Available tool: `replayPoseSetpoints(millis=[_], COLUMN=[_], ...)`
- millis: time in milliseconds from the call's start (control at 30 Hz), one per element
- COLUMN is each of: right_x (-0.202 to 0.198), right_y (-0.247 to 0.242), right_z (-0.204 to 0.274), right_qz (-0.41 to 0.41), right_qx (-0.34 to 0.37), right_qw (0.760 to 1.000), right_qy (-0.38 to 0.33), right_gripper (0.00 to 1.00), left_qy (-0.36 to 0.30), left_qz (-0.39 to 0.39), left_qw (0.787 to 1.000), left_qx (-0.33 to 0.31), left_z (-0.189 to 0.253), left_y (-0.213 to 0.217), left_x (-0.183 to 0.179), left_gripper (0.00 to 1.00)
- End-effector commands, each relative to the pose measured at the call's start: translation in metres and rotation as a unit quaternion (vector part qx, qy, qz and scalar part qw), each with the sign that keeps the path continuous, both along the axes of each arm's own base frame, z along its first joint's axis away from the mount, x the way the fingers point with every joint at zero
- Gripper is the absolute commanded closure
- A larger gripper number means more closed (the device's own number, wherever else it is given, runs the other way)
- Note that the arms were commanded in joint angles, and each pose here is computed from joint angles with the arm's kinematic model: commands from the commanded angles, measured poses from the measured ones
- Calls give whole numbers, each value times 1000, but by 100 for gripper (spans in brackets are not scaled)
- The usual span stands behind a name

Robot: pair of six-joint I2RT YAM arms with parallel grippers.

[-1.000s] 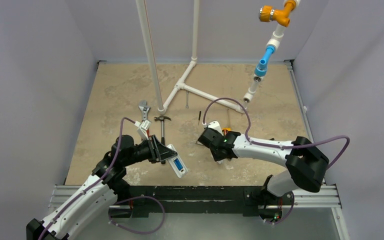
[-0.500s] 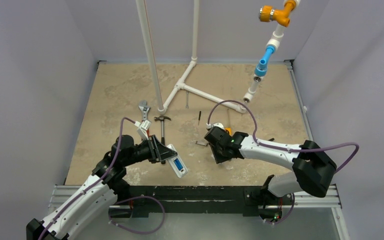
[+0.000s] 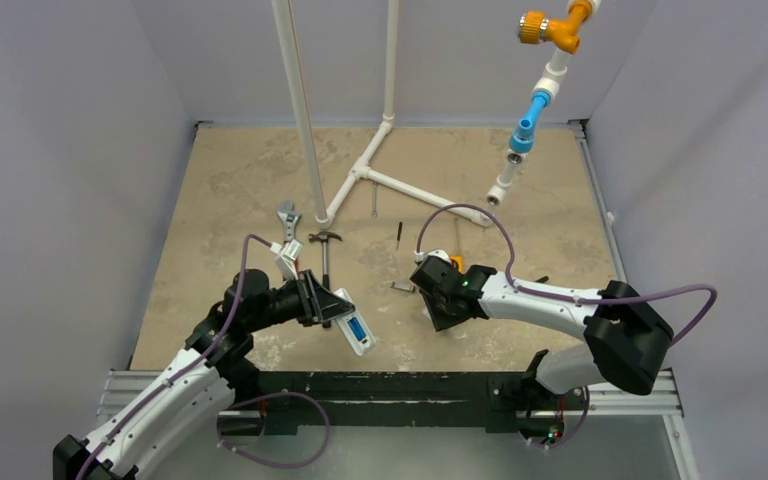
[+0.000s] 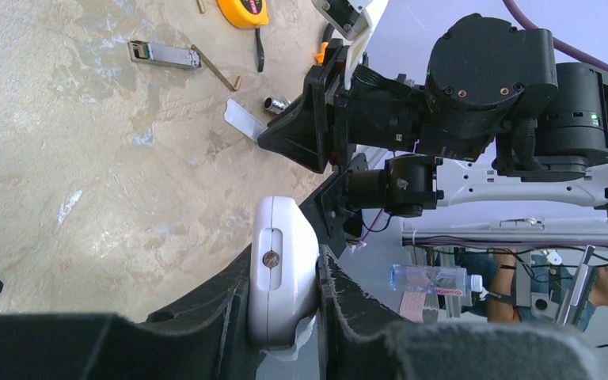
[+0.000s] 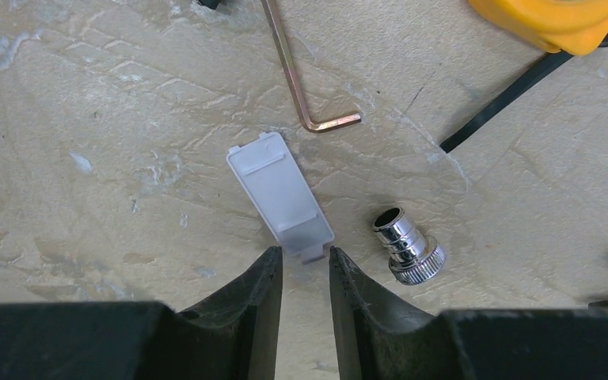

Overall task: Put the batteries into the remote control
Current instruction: Adjust the battery cover at the center of the board.

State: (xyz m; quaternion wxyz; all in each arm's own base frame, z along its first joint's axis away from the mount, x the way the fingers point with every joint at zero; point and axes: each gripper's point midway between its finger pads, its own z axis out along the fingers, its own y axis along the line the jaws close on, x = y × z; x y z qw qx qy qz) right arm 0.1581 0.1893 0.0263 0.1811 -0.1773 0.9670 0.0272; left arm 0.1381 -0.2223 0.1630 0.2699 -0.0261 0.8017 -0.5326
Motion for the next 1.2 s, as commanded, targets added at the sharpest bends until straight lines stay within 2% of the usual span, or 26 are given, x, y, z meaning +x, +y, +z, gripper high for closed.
replayPoseSetpoints(millis=[0,467,667,867,1167], right_x=[-2,-7,6,26,49], right_y=[-2,-1,15,37,48], right_z=[1,0,18,33,30], right_qz=[6,4,-1,-45,-121], right_qx=[-2,8,47,104,104], right_qw=[1000,1000,999,992,984], right_qy=[3,12,-20,-58,-81], right_gripper=[75,91,94,95,93], left_qy=[-27,-28,-29,-27,-28], left_qz=[-3,-4,-4,-3,-2], left_qw=[999,999,999,999,999], left_qx=[-19,-20,-19,-18,-17], left_z=[15,16,17,15,15], left_y=[-3,-4,-3,-3,-2], left_x=[4,4,4,4,3], left_gripper=[100,100,100,100,100])
